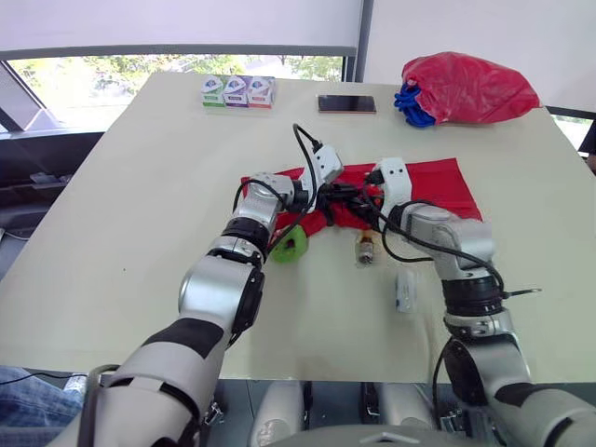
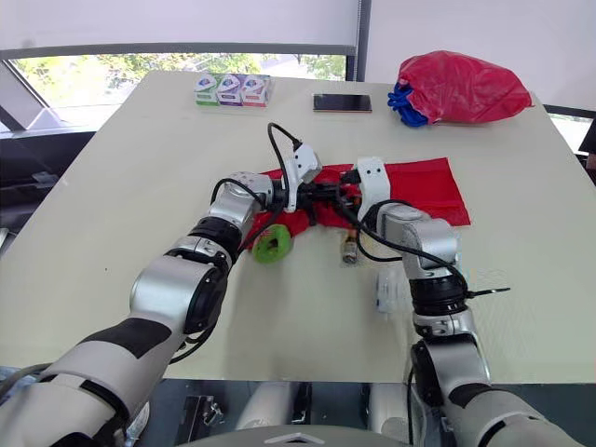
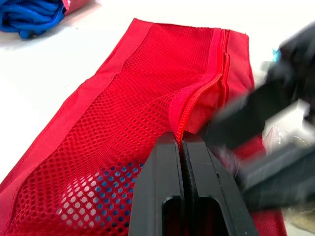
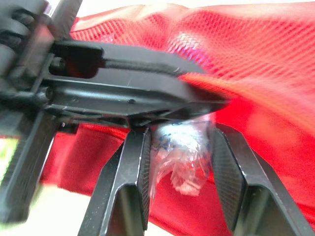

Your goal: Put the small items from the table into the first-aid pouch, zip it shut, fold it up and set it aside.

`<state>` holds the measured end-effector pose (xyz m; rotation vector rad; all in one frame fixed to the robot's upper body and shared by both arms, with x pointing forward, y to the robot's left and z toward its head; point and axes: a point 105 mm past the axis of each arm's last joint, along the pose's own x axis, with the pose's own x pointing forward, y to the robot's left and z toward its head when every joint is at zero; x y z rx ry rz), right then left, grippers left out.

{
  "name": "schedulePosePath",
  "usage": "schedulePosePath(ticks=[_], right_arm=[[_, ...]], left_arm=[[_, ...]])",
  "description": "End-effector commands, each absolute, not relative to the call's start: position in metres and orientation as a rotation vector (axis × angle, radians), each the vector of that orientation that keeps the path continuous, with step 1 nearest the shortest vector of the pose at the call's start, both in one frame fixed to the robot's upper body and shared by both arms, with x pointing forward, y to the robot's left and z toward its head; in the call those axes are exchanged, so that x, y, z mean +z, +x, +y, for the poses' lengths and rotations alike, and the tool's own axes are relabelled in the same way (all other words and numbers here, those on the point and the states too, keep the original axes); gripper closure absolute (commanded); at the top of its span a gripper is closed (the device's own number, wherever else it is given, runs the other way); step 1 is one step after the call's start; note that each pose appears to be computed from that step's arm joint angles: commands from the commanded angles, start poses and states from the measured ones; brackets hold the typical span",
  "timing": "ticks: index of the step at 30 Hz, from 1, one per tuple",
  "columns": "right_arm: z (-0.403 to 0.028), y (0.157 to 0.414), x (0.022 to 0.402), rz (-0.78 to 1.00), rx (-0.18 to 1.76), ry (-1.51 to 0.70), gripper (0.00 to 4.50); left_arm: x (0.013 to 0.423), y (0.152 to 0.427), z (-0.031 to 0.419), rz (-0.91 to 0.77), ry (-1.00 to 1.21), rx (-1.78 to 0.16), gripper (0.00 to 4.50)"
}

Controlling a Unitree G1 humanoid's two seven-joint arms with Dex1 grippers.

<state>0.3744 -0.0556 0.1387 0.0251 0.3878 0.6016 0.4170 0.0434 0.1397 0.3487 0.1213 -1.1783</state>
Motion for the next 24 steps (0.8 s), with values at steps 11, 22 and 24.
schedulePosePath(ticks=[11, 22, 24], right_arm=[[-0.074, 0.349, 0.149, 0.289, 0.737, -0.187, 3.65], [-0.062, 0.374, 0.131, 0.253, 0.714, -0.308, 4.44], [-0.054, 0.381, 0.135, 0.219, 0.711, -0.303, 4.44]], left_arm=[[0.15, 0.418, 0.041, 0.102, 0.378, -1.192, 4.5], [0.15, 0.417, 0.038, 0.098, 0.373, -1.204, 4.5], [0.149, 0.416, 0.037, 0.099, 0.372, -1.208, 4.5]])
